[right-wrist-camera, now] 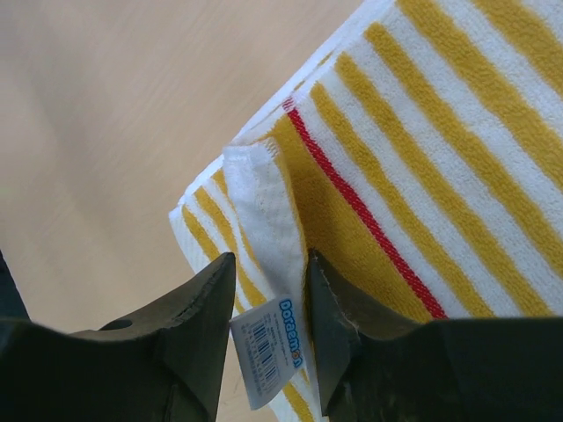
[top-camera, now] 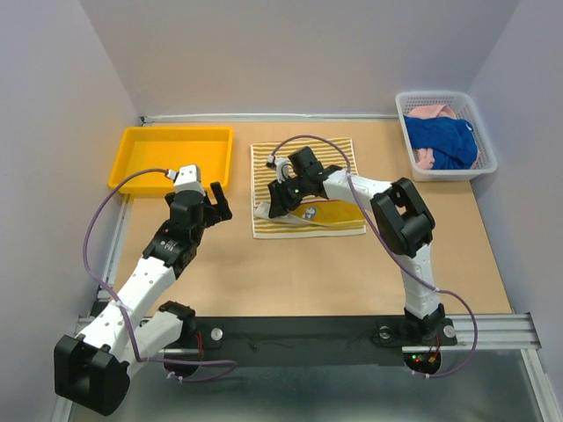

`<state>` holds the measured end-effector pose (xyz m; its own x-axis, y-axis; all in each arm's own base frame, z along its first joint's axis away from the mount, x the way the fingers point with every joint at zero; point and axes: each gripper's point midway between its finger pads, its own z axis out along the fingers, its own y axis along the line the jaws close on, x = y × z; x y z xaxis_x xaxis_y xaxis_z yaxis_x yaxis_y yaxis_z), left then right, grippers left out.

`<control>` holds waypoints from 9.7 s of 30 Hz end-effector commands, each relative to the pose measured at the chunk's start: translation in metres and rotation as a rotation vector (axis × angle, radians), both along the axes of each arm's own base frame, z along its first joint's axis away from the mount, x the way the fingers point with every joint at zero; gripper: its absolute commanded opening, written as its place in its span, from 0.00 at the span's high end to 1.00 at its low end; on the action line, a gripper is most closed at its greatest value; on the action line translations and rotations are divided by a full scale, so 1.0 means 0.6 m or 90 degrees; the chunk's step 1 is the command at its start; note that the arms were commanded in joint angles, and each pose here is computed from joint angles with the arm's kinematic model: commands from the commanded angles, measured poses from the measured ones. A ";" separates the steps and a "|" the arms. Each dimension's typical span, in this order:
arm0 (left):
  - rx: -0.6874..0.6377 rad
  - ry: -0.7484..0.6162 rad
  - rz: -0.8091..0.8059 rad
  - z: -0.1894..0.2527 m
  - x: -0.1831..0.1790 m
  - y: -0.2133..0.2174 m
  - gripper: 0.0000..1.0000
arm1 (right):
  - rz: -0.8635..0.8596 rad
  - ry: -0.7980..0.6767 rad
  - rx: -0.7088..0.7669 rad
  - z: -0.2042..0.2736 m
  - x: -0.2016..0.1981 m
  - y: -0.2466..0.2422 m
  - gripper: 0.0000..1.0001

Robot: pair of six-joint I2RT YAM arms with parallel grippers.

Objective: Fold and stack the towels
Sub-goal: Fold the towel

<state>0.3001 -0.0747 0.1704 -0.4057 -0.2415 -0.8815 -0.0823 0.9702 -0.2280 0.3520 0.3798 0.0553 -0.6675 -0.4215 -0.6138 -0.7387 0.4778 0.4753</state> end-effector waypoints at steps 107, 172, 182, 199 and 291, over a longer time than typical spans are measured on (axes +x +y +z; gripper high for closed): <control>-0.131 0.283 -0.111 -0.185 -0.007 -0.194 0.35 | -0.669 0.138 0.005 -0.017 -0.008 -0.462 1.00; -0.080 0.261 -0.106 -0.140 0.028 -0.214 1.00 | -0.666 0.062 0.050 0.059 0.017 -0.461 1.00; -0.065 0.186 -0.078 -0.014 0.058 -0.184 1.00 | -0.666 -0.002 0.095 0.180 0.038 -0.461 0.99; -0.110 0.368 -0.139 -0.219 -0.055 -0.195 1.00 | -0.733 0.145 -0.045 -0.017 -0.074 -0.494 0.99; -0.213 0.160 -0.196 -0.004 -0.024 -0.239 0.36 | -0.645 0.052 0.170 0.188 -0.075 -0.396 0.48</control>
<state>0.2011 -0.1987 0.0784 -0.8896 -0.1960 -0.4125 0.0167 0.8886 -0.4583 0.2330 0.1279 0.1081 -0.8075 0.4619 -0.3670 0.1587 0.7692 0.6189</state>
